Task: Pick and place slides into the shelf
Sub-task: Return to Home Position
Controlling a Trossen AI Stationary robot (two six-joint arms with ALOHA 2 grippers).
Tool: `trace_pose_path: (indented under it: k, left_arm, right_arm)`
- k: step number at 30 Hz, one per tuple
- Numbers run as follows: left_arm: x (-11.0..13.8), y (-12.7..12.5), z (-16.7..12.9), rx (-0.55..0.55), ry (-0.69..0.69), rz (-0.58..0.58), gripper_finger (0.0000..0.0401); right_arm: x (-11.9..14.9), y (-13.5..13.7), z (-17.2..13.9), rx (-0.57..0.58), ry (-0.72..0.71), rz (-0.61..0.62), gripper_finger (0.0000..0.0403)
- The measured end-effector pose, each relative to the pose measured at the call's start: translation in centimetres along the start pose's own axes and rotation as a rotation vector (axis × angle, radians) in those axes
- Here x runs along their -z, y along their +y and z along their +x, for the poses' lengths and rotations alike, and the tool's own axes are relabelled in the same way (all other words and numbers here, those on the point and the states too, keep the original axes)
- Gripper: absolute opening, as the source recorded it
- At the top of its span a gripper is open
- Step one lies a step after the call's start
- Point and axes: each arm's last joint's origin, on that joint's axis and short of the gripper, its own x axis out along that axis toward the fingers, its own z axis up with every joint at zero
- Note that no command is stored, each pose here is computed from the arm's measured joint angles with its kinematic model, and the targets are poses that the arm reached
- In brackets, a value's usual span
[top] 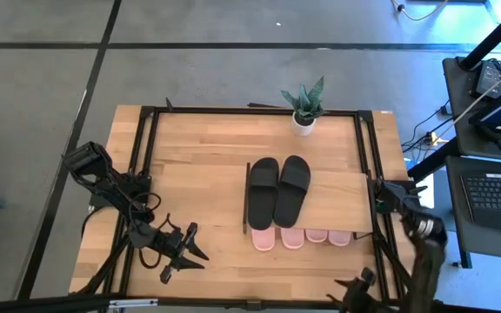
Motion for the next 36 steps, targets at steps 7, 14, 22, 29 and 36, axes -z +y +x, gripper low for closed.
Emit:
trace_pose_path:
  k: [7,14,22,29,36]
  left_arm:
    - [-0.8,-0.6,0.5,0.02,-0.051,-0.05,0.0111]
    - [-2.4,-2.1,1.8,0.045,-0.116,-0.091,0.0111]
    - [-5.2,-2.8,3.9,0.029,-0.225,-0.035,0.0111]
    - [-8.0,-1.0,6.0,-0.056,-0.325,-0.034,0.0111]
    - [-9.9,2.3,7.4,-0.171,-0.389,-0.02,0.0111]
  right_arm:
    - [-7.7,-3.4,-5.0,-0.185,-0.186,-0.094,0.02]
    - [-13.0,-6.6,-6.6,-0.196,-0.299,-0.246,0.02]
    - [-16.2,-9.5,-7.9,-0.19,-0.374,-0.365,0.02]
    - [-19.3,-11.1,-6.7,-0.118,-0.371,-0.414,0.02]
    - [-22.8,-11.5,-3.1,0.024,-0.317,-0.468,0.02]
